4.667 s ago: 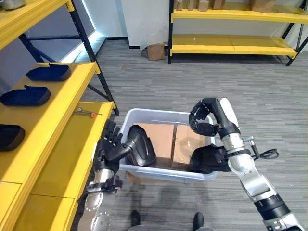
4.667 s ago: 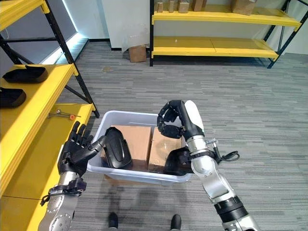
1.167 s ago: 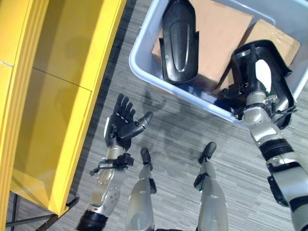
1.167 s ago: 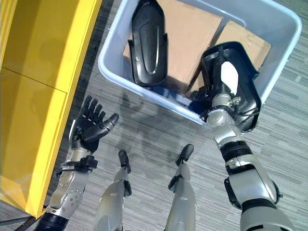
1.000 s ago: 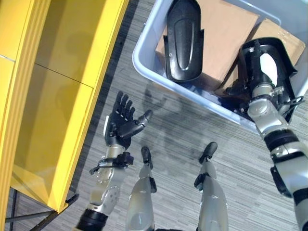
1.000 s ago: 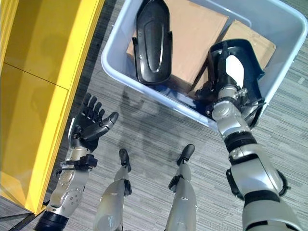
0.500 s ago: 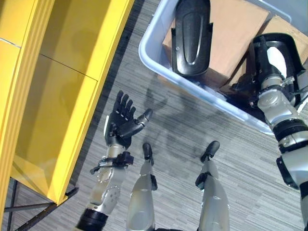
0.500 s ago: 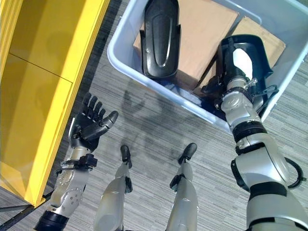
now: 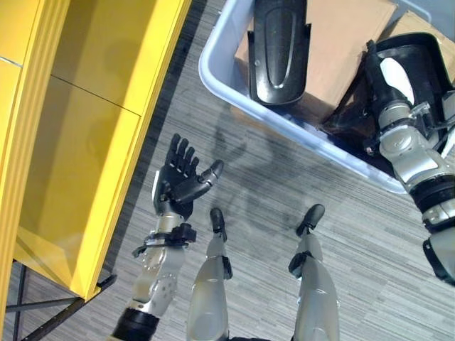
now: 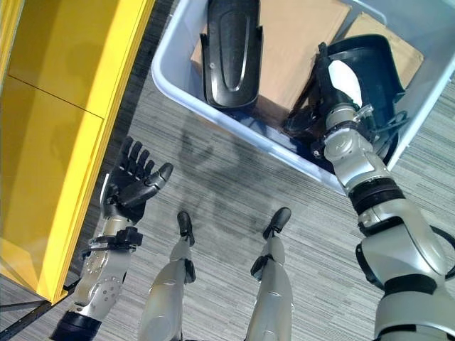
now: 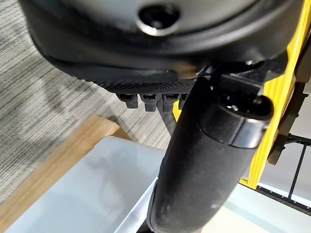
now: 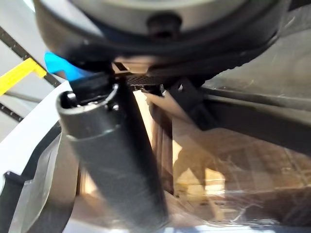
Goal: Move parts from the plastic box to the shelf.
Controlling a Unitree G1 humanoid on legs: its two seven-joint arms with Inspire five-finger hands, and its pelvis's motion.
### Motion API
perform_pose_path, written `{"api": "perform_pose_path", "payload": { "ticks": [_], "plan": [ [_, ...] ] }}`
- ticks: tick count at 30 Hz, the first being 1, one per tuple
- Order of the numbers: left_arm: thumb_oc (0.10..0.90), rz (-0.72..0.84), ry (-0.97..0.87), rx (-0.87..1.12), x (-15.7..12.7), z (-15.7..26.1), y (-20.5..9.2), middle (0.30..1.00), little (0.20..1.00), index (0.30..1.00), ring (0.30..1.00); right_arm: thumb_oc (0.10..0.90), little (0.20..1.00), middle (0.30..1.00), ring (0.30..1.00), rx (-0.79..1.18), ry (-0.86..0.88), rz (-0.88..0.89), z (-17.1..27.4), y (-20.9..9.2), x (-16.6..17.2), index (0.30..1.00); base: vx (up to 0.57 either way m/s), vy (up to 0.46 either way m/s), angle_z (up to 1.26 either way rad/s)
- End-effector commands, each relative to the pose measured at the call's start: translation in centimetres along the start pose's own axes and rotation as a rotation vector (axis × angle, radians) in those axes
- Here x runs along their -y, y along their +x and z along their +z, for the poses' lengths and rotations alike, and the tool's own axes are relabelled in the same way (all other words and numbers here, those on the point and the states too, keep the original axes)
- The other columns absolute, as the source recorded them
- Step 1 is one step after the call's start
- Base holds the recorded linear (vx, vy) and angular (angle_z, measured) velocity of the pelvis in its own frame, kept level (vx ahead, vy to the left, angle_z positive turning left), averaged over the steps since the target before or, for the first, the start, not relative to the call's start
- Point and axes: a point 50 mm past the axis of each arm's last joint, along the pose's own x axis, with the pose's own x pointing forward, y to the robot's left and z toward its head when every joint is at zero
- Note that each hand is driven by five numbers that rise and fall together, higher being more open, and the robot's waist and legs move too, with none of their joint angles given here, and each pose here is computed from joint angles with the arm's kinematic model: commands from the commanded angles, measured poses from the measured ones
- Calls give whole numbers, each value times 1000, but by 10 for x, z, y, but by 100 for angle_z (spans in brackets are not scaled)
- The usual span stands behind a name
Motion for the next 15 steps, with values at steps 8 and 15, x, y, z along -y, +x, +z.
{"api": "perform_pose_path", "payload": {
  "ticks": [8, 15],
  "plan": [
    [900, -181, -1, 241, 18, 54, -10, 1000, 1000, 1000, 1000, 900, 1000, 1000, 1000, 573, -871, 122, 102, -3, 18, 1000, 1, -1, 0],
    [900, -180, 20, 235, 16, 53, -10, 1000, 1000, 1000, 1000, 900, 1000, 1000, 1000, 535, -1177, 236, 75, -3, 11, 1000, 0, 3, 0]
  ]
}}
